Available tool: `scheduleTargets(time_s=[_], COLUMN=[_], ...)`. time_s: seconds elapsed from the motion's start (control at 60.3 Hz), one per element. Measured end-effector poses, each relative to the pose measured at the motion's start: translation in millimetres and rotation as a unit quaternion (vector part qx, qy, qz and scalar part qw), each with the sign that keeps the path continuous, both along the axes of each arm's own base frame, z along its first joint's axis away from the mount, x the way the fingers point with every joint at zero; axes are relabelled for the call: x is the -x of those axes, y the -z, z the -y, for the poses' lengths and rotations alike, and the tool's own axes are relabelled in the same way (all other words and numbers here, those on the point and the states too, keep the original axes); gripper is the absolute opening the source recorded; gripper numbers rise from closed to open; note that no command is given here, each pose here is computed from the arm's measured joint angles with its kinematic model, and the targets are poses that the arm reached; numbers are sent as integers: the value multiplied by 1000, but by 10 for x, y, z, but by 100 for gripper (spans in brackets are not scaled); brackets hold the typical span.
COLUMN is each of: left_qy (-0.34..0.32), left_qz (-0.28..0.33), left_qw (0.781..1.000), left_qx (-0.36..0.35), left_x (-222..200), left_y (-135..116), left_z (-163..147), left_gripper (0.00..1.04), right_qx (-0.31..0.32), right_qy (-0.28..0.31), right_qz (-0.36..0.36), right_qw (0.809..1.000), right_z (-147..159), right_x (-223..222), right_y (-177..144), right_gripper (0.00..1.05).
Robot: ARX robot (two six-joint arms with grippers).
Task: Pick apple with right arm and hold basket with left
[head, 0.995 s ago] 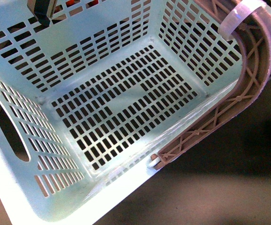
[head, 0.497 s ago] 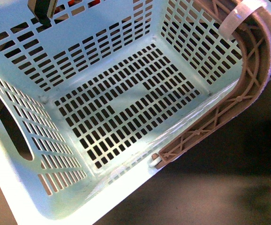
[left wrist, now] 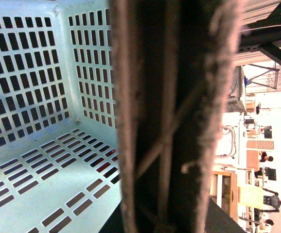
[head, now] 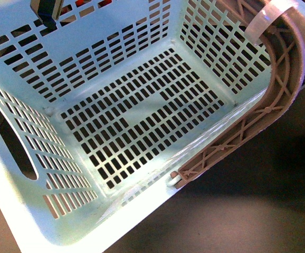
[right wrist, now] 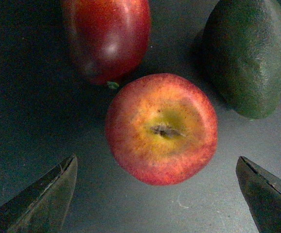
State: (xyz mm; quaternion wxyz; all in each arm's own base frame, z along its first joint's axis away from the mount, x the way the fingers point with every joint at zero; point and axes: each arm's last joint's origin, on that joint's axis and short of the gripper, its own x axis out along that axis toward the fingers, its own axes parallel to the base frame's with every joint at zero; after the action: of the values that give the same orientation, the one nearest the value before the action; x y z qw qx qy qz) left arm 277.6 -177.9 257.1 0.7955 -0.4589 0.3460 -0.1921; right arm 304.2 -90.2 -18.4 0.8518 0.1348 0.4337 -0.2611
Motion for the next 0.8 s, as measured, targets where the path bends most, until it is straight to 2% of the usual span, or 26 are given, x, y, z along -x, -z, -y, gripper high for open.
scheduleTargets(time_s=[0.381, 0.647, 0.796], left_qy=[0, 0, 0], left_qz=[0, 0, 0], left_qw=[1000, 1000, 1000], left_qx=[0, 0, 0], left_x=[0, 0, 0], left_y=[0, 0, 0], left_z=[0, 0, 0], left_gripper=[6, 6, 6], right_qx=[-13, -19, -22], right_qy=[16, 26, 29], right_qz=[-11, -9, -4], right_qw=[1000, 999, 999], right_z=[47, 87, 120], right_x=[-97, -126, -113], right_y=[243, 291, 292], right_gripper=[96, 96, 79])
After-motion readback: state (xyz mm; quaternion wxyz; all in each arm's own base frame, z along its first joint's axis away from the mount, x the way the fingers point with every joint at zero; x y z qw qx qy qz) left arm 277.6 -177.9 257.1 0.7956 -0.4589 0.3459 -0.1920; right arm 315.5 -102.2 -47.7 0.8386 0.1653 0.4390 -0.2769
